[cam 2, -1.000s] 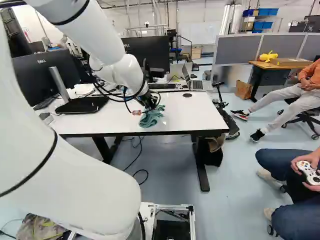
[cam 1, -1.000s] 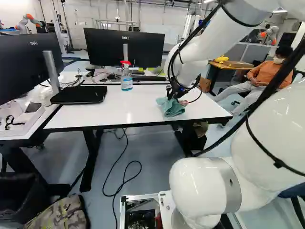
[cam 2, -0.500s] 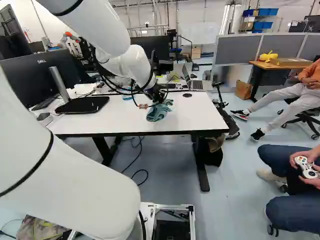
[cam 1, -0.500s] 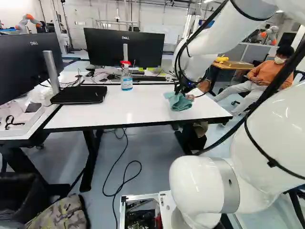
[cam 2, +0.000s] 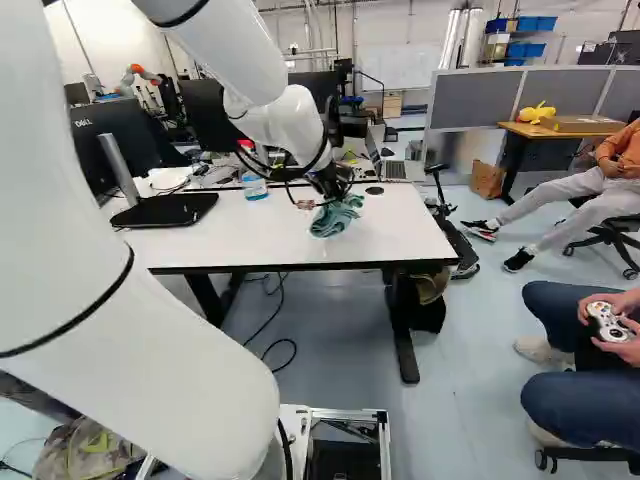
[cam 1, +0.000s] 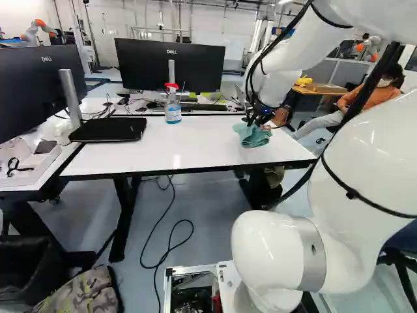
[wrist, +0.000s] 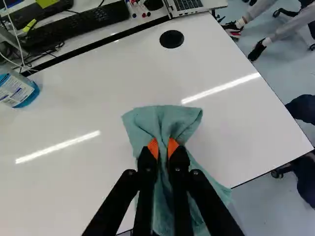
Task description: Clean the table with the green towel
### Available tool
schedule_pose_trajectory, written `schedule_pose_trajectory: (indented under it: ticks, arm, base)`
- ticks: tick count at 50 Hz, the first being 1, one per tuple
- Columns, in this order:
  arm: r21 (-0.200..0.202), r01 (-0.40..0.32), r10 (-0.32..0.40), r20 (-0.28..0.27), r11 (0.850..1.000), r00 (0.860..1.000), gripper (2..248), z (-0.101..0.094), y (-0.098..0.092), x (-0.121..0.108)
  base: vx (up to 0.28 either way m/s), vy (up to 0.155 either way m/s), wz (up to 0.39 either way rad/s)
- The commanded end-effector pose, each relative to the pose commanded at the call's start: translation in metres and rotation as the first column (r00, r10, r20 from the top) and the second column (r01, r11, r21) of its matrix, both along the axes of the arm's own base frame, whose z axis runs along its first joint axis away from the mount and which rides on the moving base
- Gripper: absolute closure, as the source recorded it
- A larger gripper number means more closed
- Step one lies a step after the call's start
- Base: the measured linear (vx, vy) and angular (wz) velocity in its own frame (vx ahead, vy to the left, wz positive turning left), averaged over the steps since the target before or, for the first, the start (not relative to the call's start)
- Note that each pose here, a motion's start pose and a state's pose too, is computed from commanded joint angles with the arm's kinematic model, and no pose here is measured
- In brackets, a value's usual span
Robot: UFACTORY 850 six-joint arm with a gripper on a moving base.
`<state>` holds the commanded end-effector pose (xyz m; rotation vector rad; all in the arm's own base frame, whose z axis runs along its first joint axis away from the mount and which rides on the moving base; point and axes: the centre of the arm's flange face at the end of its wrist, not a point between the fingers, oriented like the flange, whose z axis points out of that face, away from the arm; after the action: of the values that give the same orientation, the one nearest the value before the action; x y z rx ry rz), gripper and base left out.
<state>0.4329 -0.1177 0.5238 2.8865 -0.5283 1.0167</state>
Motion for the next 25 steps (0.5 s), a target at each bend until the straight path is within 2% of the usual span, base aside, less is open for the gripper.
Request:
schedule_pose_trajectory:
  ticks: [25]
  arm:
    - [0.000,0.072,-0.072,-0.001,0.997,0.997,209,0.001,-0.044,0.027]
  base:
    - [0.000,0.000,0.000]
